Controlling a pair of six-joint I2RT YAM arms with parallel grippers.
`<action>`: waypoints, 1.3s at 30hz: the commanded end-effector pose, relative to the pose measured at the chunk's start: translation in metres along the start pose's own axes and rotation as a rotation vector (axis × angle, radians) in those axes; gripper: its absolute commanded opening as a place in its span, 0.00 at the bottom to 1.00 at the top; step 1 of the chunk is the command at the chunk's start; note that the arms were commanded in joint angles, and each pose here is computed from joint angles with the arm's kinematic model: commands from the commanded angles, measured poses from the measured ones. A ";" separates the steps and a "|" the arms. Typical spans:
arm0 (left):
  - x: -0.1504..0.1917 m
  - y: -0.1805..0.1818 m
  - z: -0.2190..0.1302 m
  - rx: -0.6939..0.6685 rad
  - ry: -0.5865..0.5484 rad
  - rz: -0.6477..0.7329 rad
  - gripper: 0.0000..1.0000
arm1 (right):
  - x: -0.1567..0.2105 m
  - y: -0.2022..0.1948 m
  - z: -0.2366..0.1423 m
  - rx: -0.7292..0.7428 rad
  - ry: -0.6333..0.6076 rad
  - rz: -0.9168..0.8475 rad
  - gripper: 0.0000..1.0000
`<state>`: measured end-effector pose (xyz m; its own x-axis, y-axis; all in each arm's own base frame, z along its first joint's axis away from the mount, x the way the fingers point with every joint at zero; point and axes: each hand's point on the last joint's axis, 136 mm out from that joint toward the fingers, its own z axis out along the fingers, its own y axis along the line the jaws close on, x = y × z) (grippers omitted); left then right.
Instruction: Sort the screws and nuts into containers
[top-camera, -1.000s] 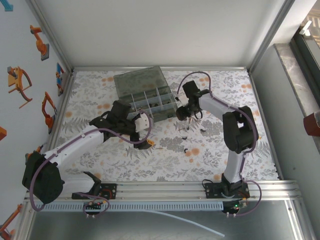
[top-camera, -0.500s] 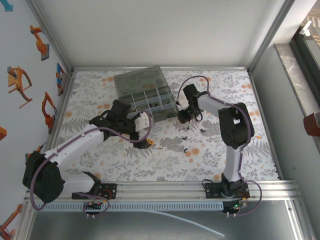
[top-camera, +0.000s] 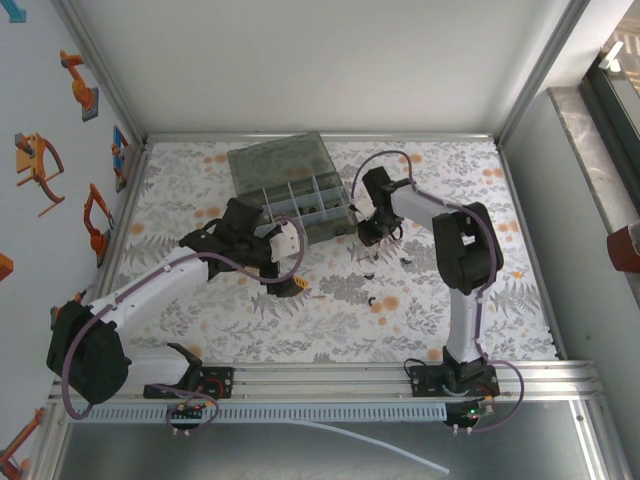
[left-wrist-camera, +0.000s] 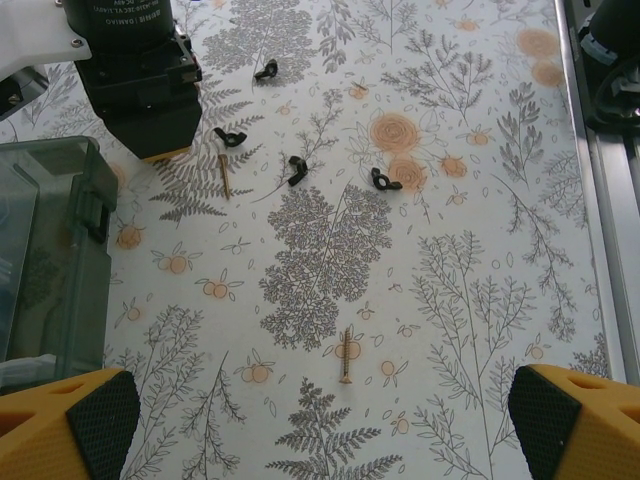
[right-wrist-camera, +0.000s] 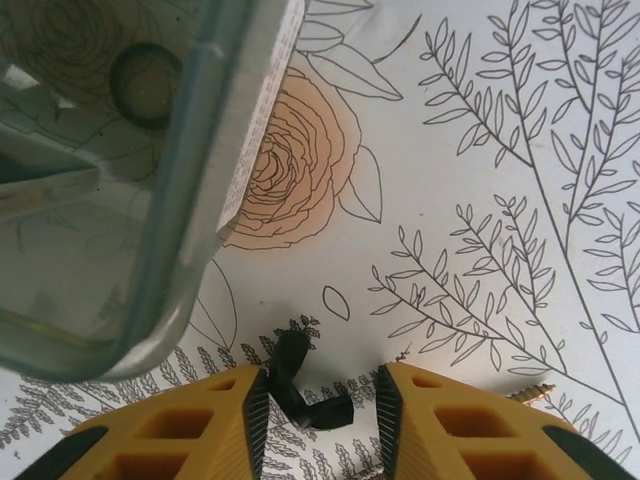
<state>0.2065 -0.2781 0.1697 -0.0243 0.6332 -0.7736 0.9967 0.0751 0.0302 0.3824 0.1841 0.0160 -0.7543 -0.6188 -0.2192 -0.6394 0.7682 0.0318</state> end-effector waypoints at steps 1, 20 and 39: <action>-0.008 0.003 -0.004 0.005 -0.009 -0.003 0.97 | 0.024 0.015 0.011 -0.026 0.095 -0.034 0.25; -0.012 0.003 -0.009 -0.003 -0.018 -0.006 0.97 | 0.001 0.043 -0.062 -0.082 -0.082 0.061 0.11; -0.009 0.011 -0.014 -0.044 -0.007 -0.008 0.97 | -0.157 0.029 -0.058 -0.140 -0.366 0.216 0.12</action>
<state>0.2153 -0.2737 0.1729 -0.0398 0.6386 -0.7685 0.9935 0.1072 0.0375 0.4674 0.2789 0.1013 -0.7832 -0.3616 -0.5058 -0.5162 0.8317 0.2046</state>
